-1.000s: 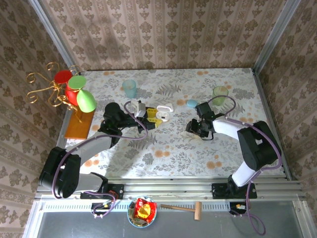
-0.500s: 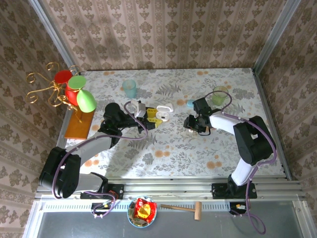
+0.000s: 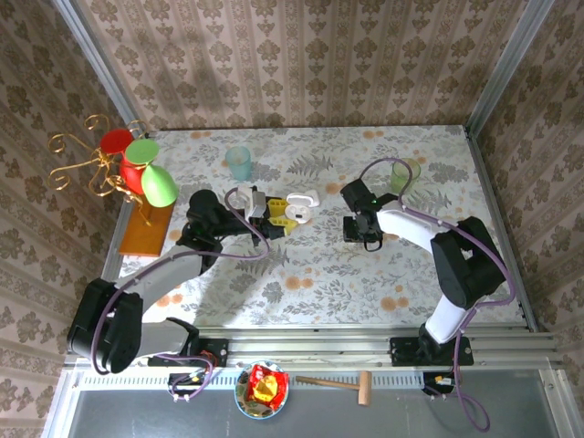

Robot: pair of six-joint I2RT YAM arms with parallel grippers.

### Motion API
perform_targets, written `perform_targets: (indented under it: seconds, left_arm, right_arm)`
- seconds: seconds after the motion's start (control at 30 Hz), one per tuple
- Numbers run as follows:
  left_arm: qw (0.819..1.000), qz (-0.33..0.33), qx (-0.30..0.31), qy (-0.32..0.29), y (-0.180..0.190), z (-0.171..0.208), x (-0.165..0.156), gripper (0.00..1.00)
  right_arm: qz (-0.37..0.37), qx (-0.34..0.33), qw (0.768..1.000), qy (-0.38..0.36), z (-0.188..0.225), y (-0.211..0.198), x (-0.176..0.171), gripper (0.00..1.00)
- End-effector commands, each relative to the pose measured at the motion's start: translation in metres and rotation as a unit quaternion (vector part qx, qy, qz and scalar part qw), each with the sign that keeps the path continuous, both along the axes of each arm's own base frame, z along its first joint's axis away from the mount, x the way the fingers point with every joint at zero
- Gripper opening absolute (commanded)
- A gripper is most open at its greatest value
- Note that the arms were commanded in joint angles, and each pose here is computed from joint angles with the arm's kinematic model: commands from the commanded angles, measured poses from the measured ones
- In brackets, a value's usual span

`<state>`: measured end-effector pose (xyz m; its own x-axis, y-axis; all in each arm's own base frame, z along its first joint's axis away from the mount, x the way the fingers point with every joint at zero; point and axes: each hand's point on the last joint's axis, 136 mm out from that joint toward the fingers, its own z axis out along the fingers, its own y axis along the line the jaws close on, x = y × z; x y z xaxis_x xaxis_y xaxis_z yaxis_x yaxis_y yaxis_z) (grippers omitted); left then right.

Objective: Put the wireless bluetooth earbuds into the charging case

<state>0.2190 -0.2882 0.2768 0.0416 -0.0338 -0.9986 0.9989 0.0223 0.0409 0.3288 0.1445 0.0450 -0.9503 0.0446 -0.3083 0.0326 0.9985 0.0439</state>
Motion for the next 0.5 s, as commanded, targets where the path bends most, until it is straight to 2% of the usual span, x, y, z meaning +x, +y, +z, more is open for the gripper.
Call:
perform_targets:
  seconds: [0.0, 0.47]
  left_arm:
    - [1.0, 0.002, -0.002, -0.021, 0.004, 0.005, -0.003, 0.31]
    - [1.0, 0.005, 0.0, -0.024, 0.006, 0.004, -0.004, 0.31]
  right_arm:
    - [0.012, -0.073, 0.997, 0.006, 0.007, -0.014, -0.005, 0.34]
    - [0.043, -0.104, 0.994, 0.015, 0.0, 0.009, 0.006, 0.26]
